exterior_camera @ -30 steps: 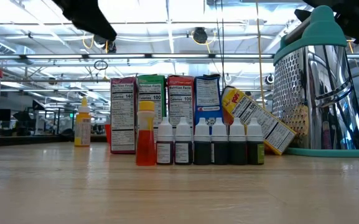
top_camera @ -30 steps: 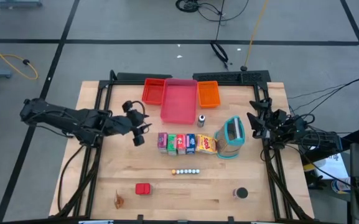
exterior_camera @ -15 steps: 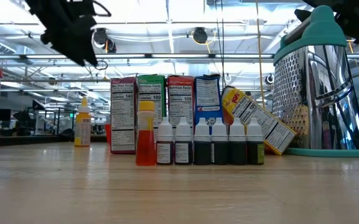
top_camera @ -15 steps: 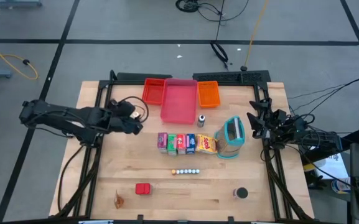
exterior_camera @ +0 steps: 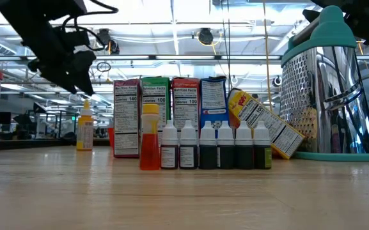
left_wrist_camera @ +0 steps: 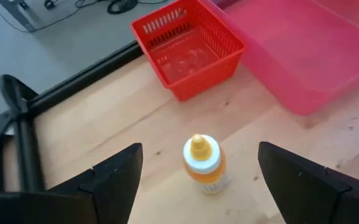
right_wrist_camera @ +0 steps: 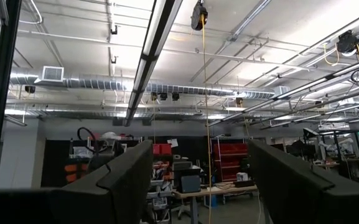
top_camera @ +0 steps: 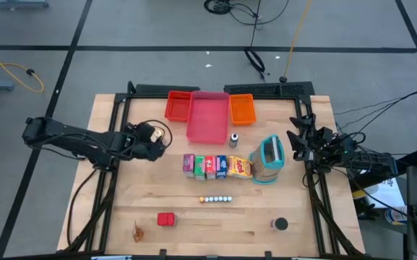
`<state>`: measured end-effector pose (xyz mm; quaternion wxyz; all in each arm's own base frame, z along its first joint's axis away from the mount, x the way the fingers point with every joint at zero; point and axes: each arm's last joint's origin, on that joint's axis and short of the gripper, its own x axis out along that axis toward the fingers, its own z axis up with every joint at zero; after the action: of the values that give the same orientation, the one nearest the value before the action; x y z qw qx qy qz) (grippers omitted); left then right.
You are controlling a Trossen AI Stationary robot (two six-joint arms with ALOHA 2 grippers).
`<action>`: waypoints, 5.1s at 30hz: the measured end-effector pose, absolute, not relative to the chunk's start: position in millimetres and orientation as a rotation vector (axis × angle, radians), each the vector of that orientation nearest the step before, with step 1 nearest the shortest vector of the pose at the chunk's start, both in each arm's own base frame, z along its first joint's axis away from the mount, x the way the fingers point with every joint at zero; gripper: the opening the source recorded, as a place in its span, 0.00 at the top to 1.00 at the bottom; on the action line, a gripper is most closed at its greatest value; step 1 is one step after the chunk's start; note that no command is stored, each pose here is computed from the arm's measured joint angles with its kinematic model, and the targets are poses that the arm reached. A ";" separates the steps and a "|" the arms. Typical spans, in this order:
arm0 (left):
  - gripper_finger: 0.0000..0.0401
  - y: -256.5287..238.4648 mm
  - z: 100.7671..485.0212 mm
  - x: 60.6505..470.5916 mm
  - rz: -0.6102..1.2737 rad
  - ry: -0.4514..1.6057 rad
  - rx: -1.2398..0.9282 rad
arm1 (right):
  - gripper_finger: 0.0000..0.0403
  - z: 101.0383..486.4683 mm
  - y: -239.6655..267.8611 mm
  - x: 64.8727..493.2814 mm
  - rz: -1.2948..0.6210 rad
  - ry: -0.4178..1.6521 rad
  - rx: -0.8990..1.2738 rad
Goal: Pick & Place Kitchen Items
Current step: Put the large yellow food coloring bottle into the red bin, then put the red seasoning can into the orange bin
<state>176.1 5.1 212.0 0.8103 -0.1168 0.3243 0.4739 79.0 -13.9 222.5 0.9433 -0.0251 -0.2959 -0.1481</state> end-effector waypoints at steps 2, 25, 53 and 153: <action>0.20 5.4 204.0 176.1 1.011 0.673 -0.255 | 0.37 222.5 -13.9 79.0 -0.302 -0.603 -0.051; 0.20 25.8 145.9 165.8 1.039 0.550 -0.277 | 0.37 222.5 -13.8 79.0 -0.302 -0.604 -0.051; 0.70 29.3 152.2 175.3 0.930 0.524 -0.268 | 0.37 220.2 -14.1 80.6 -0.302 -0.575 -0.045; 0.32 154.0 248.9 216.7 0.695 0.713 -0.278 | 0.37 217.9 -14.3 82.0 -0.304 -0.546 -0.049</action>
<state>216.7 154.0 248.9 0.8694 -0.1330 0.3407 0.3322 82.0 -14.3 217.9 0.9512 -0.0242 -0.2687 -0.1497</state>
